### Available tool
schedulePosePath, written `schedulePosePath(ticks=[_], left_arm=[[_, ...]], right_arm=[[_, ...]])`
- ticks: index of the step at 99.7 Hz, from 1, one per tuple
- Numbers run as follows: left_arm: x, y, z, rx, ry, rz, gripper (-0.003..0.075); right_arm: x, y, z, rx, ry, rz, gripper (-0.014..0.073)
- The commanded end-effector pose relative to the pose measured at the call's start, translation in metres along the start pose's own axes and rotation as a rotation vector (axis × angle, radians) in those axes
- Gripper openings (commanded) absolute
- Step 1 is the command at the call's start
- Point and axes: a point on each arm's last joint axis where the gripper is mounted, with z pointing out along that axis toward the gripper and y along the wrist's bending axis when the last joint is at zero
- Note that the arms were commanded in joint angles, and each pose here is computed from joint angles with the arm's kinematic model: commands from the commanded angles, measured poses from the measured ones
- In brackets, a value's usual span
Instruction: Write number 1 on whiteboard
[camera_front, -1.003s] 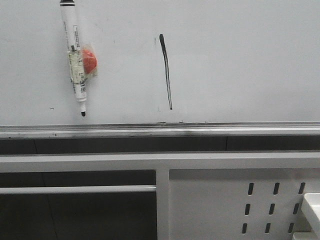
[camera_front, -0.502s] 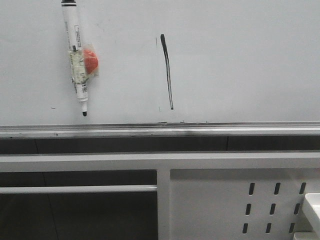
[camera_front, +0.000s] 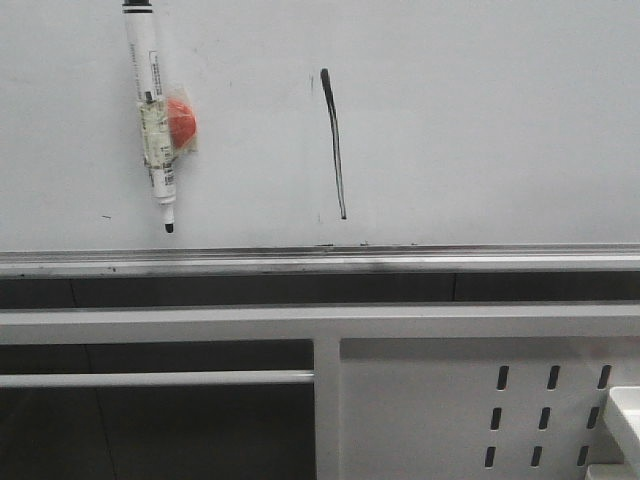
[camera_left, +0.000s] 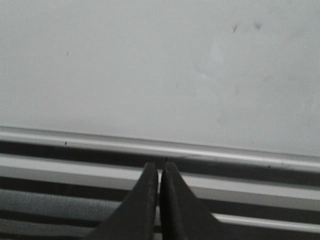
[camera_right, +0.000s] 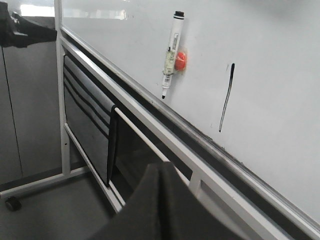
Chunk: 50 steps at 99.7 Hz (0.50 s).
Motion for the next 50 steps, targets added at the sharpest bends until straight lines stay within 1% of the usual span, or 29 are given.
schedulePosePath(ticks=[1, 15, 30, 50], left_arm=[[0.003, 0.000, 0.001, 0.017, -0.064, -0.029, -0.0020], [0.008, -0.002, 0.001, 0.043, -0.009, -0.003, -0.0020], [0.017, -0.003, 0.001, 0.073, 0.084, 0.026, -0.0020], [0.016, -0.003, 0.001, 0.073, 0.075, 0.089, -0.0020]], right_arm=[[-0.015, -0.003, -0.001, 0.018, -0.092, 0.000, -0.0069], [-0.015, -0.003, -0.001, 0.018, -0.092, 0.000, -0.0069], [-0.015, -0.003, -0.001, 0.018, -0.092, 0.000, -0.0069], [-0.015, -0.003, -0.001, 0.018, -0.092, 0.000, -0.0069]])
